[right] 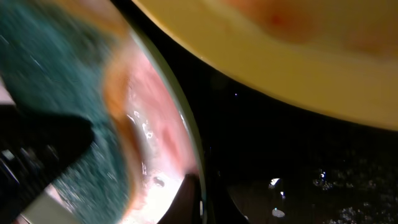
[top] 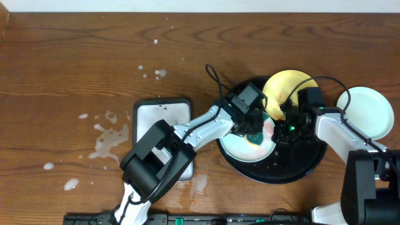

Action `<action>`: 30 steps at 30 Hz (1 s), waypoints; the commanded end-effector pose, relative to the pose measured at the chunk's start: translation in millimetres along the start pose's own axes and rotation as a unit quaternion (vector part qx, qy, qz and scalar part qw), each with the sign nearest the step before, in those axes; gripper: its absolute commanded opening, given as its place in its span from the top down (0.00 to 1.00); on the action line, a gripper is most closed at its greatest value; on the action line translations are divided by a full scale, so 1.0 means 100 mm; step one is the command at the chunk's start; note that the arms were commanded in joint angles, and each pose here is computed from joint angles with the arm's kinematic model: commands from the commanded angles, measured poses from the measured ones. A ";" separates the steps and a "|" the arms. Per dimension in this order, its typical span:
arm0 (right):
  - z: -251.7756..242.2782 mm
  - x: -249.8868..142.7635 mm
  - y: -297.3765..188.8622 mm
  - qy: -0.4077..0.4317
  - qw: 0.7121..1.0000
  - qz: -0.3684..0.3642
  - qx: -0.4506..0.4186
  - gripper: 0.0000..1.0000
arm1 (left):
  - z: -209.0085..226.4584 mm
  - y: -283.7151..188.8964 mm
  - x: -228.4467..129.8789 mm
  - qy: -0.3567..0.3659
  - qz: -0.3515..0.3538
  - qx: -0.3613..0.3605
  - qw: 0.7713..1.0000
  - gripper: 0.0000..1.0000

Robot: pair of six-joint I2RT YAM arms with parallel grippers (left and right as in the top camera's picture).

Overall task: Clean dirty plates on tray and stack at the side
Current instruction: 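Scrub the tilted pale green plate with the sponge in the left gripper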

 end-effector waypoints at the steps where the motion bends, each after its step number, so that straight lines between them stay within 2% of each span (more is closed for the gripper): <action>1: -0.20 -0.09 0.13 0.003 0.997 0.020 -0.069 0.99 | -0.08 0.30 -0.51 0.003 0.107 -0.018 0.994 0.92; 4: -0.20 -0.09 0.13 0.003 0.997 0.020 -0.069 0.99 | 0.00 0.28 -0.59 0.013 0.125 0.007 0.992 0.92; 8: -0.20 -0.09 0.13 0.003 0.997 0.020 -0.069 0.99 | 0.39 0.15 -0.64 -0.002 0.120 0.144 0.982 0.93; 11: -0.20 -0.09 0.13 0.003 0.997 0.020 -0.069 0.99 | 0.68 -0.05 -0.60 -0.028 0.092 0.252 0.963 0.93; 19: -0.20 -0.09 0.13 0.003 0.997 0.020 -0.069 0.99 | 1.26 -0.52 -0.23 -0.057 -0.004 0.409 0.911 0.93; 23: -0.20 -0.09 0.13 0.002 0.997 0.019 -0.069 0.99 | 1.20 -0.57 -0.15 -0.039 0.009 0.386 0.922 0.93; 27: -0.19 -0.05 0.13 0.000 0.998 0.010 -0.067 0.99 | 0.77 -0.74 -0.04 -0.036 0.020 0.276 0.960 0.92; 30: -0.22 -0.02 0.13 0.004 0.997 -0.001 -0.080 0.99 | 0.53 -1.00 0.01 -0.032 -0.006 0.227 0.973 0.93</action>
Point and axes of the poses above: each gripper's point midway between its finger pads, its own y axis out along the fingers, its own z axis along the line the jaws close on, x = y × z, the point moved 6 cm from there along -y, back along the fingers, and after that the axes turned 7 degrees about y, right-handed, at the moved point
